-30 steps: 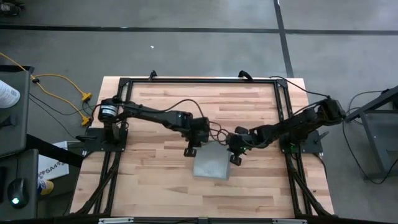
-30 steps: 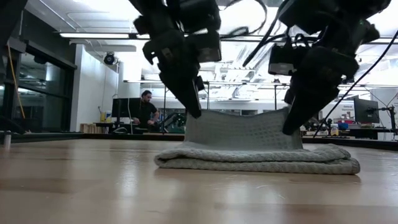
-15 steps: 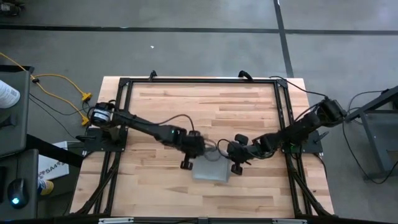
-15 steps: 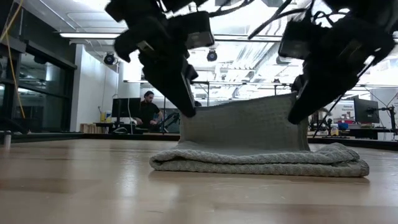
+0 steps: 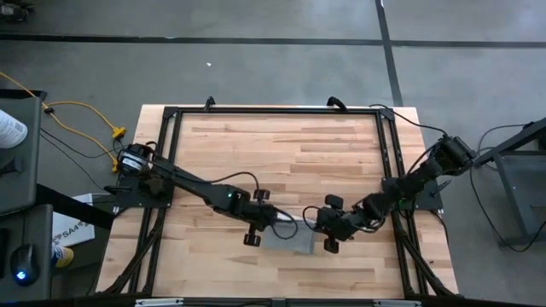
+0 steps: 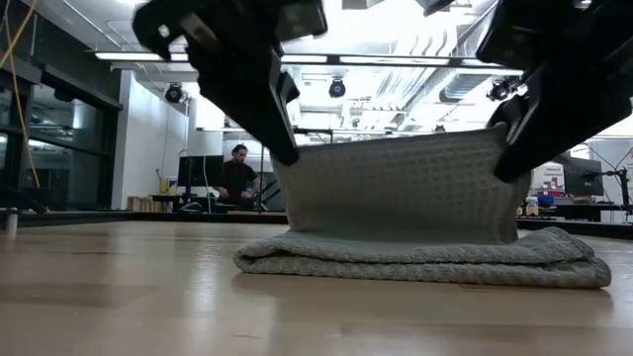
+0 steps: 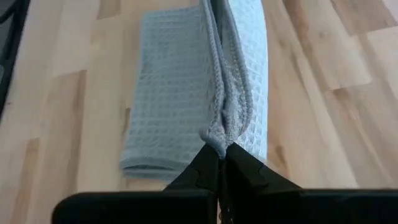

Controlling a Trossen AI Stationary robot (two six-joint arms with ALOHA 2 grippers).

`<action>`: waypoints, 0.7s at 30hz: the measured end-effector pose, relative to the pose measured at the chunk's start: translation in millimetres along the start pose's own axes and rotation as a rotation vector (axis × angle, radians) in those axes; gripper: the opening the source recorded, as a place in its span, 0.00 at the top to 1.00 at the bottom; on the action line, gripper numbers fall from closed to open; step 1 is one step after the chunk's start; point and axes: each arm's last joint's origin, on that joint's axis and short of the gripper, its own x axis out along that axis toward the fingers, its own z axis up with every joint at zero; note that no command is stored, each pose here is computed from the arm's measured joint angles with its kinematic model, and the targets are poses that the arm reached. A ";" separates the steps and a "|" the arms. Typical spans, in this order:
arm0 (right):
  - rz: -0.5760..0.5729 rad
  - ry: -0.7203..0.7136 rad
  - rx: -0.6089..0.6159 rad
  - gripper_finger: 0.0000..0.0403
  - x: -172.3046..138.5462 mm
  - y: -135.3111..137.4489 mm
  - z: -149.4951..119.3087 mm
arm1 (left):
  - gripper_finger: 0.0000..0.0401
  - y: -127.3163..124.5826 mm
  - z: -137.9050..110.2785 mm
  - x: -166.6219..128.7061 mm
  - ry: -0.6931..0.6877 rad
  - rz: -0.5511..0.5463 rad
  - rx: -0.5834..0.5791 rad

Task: Fold microfiber towels
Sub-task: Fold the gray towel on the table

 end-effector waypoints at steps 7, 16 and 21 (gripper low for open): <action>0.039 -0.011 0.020 0.99 -3.5 10.2 -4.5 | 1.00 -17.3 0.5 -4.0 -0.030 -0.002 -0.016; 0.152 -0.021 0.101 0.99 -0.6 24.1 -6.9 | 1.00 -24.0 -7.1 1.3 -0.039 -0.063 -0.055; 0.169 -0.025 0.129 0.99 3.8 27.0 -8.4 | 1.00 -24.5 -15.2 7.6 -0.050 -0.095 -0.067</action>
